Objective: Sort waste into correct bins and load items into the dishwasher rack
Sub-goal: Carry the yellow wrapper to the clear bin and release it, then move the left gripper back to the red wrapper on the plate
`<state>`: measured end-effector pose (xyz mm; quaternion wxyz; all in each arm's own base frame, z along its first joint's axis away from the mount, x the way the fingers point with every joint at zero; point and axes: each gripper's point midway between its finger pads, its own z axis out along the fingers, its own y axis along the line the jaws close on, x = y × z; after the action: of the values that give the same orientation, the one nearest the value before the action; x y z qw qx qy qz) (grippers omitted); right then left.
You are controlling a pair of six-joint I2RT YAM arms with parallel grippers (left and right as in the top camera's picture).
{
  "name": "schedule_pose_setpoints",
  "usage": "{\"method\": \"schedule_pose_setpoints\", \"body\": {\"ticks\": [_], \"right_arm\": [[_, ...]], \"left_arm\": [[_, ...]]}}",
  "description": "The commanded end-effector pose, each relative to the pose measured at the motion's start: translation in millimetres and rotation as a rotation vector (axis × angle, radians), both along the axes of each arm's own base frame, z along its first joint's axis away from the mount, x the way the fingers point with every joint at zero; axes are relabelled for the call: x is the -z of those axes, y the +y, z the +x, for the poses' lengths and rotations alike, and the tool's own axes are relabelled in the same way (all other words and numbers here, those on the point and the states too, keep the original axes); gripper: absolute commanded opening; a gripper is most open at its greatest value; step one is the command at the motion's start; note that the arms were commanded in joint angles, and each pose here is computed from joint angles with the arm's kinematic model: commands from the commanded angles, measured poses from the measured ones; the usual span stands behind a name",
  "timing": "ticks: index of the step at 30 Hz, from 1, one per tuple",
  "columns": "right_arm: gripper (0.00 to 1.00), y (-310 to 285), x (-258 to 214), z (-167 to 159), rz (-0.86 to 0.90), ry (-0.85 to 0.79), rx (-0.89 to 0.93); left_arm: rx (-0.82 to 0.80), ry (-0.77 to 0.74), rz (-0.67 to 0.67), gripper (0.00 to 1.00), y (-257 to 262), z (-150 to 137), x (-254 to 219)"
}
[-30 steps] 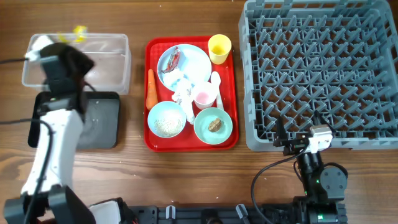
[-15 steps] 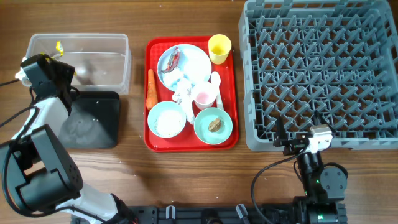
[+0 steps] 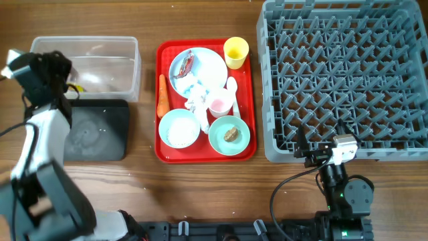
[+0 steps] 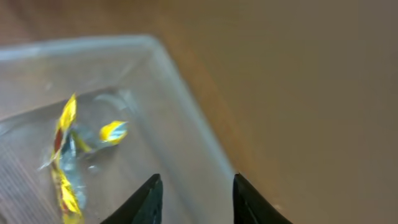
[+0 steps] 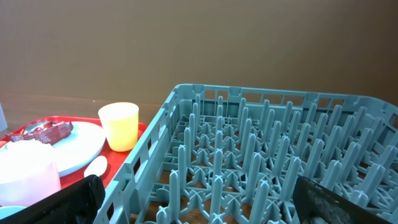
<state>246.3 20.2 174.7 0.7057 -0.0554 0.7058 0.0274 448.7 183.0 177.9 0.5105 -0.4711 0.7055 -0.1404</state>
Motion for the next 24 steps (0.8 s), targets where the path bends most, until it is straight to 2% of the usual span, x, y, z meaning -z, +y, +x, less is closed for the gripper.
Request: {"method": "schedule_pose_setpoints", "body": {"ticks": [1,4,5,8,12,14,17,20,22,24], "right_arm": [[1.00,1,-2,-1,-0.010,-0.011,-0.011],[1.00,1,-2,-1,-0.010,-0.011,-0.011],[1.00,1,-2,-1,-0.010,-0.011,-0.011],[1.00,1,-2,-1,-0.010,-0.011,-0.011],[1.00,1,-2,-1,-0.010,-0.011,-0.011],[1.00,1,-2,-1,-0.010,-0.011,-0.011],[1.00,2,-2,-1,-0.010,-0.011,-0.011],[1.00,1,-2,-1,-0.010,-0.011,-0.011],[1.00,1,-2,-1,-0.010,-0.011,-0.011],[1.00,1,-2,-1,-0.010,-0.011,-0.011]], "left_arm": [[0.105,-0.131,0.068,0.35,-41,-9,-80],[0.260,-0.139,0.177,0.39,-98,-15,-106],[0.329,-0.137,0.216,0.43,-121,-15,-110],[0.615,-0.122,0.385,0.33,-216,-11,-103],[0.739,-0.068,0.525,0.39,-278,-10,-79],[0.782,-0.024,0.579,0.42,-300,-7,-58],[0.840,0.039,0.582,0.42,-321,-1,-43],[0.886,0.160,0.586,0.40,-326,11,-50],[0.969,0.303,0.639,0.41,-331,25,-65],[0.990,0.342,0.649,0.43,-333,30,-65]]}}
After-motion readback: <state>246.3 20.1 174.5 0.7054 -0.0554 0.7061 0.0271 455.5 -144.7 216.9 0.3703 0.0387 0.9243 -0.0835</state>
